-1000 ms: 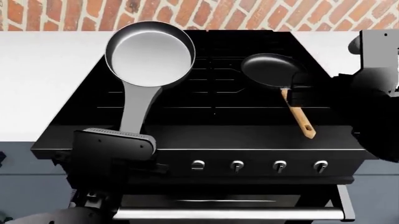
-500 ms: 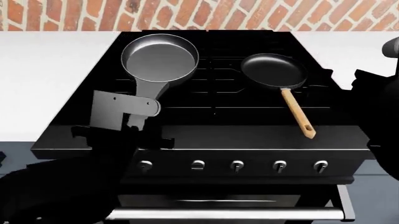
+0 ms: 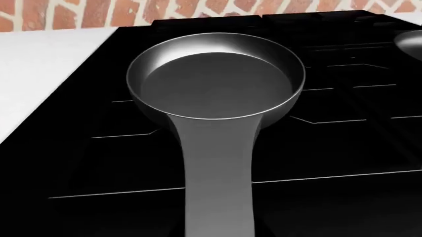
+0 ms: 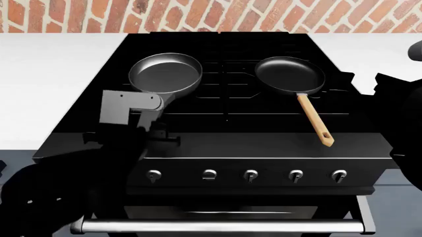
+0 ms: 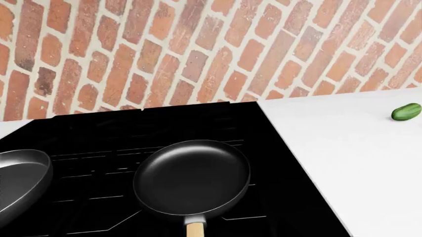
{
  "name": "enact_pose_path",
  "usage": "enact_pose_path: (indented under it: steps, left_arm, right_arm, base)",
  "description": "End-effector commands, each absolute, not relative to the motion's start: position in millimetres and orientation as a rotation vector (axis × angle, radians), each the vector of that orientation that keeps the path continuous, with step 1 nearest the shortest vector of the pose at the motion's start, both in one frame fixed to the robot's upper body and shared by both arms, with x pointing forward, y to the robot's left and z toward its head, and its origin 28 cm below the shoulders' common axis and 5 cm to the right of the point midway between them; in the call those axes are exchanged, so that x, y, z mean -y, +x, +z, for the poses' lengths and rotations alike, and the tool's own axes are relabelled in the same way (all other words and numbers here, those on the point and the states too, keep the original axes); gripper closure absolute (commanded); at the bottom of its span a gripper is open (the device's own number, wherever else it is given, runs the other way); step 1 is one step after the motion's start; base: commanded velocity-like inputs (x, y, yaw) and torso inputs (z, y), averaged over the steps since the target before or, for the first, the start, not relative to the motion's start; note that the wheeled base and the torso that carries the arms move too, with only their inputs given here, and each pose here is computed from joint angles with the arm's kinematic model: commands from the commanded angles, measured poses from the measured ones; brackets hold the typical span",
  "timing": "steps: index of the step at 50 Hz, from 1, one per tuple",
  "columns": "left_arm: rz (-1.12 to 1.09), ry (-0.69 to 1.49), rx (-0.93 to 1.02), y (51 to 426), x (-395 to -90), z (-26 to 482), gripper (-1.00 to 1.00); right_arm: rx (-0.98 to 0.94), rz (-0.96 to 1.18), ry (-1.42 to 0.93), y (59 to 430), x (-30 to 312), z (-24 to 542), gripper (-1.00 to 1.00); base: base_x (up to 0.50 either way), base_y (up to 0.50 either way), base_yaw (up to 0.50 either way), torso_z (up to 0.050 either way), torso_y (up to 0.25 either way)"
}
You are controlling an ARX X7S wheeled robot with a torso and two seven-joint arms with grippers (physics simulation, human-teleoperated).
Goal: Place both pans onto different burners. Then place the pickle and the lamb chop on different pans.
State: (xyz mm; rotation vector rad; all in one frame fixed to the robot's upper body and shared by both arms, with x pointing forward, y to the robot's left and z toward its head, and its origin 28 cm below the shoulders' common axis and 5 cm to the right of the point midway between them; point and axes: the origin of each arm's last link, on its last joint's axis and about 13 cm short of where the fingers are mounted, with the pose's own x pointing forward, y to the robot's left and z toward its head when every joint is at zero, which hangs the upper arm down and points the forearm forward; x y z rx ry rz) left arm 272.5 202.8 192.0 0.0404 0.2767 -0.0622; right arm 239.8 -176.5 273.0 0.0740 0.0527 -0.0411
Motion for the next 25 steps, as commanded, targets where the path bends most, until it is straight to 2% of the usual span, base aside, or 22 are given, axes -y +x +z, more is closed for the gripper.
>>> enact_pose_path:
  steps: [1, 15, 16, 25]
  left_arm:
    - [0.01, 0.002, -0.243, 287.2, -212.6, 194.3, 1.0]
    - [0.01, -0.006, -0.271, 289.6, -213.9, 191.6, 1.0]
    - [0.008, -0.004, -0.271, 288.8, -213.4, 192.1, -1.0]
    - [-0.003, 0.013, -0.254, 283.2, -210.0, 197.3, -1.0]
  right_arm:
    - [-0.048, -0.048, 0.101, 242.6, 175.6, 267.3, -1.0]
    - [-0.05, -0.046, 0.1, 242.3, 175.3, 267.3, -1.0]
    - [-0.05, -0.045, 0.1, 242.2, 175.3, 267.3, -1.0]
    - [-0.049, -0.042, 0.102, 241.3, 175.1, 267.6, -1.0]
  base:
    - [0.0, 0.0, 0.0, 0.0, 0.0]
    - [0.0, 0.0, 0.0, 0.0, 0.0]
    - [0.0, 0.0, 0.0, 0.0, 0.0]
    - [0.0, 0.0, 0.0, 0.0, 0.0]
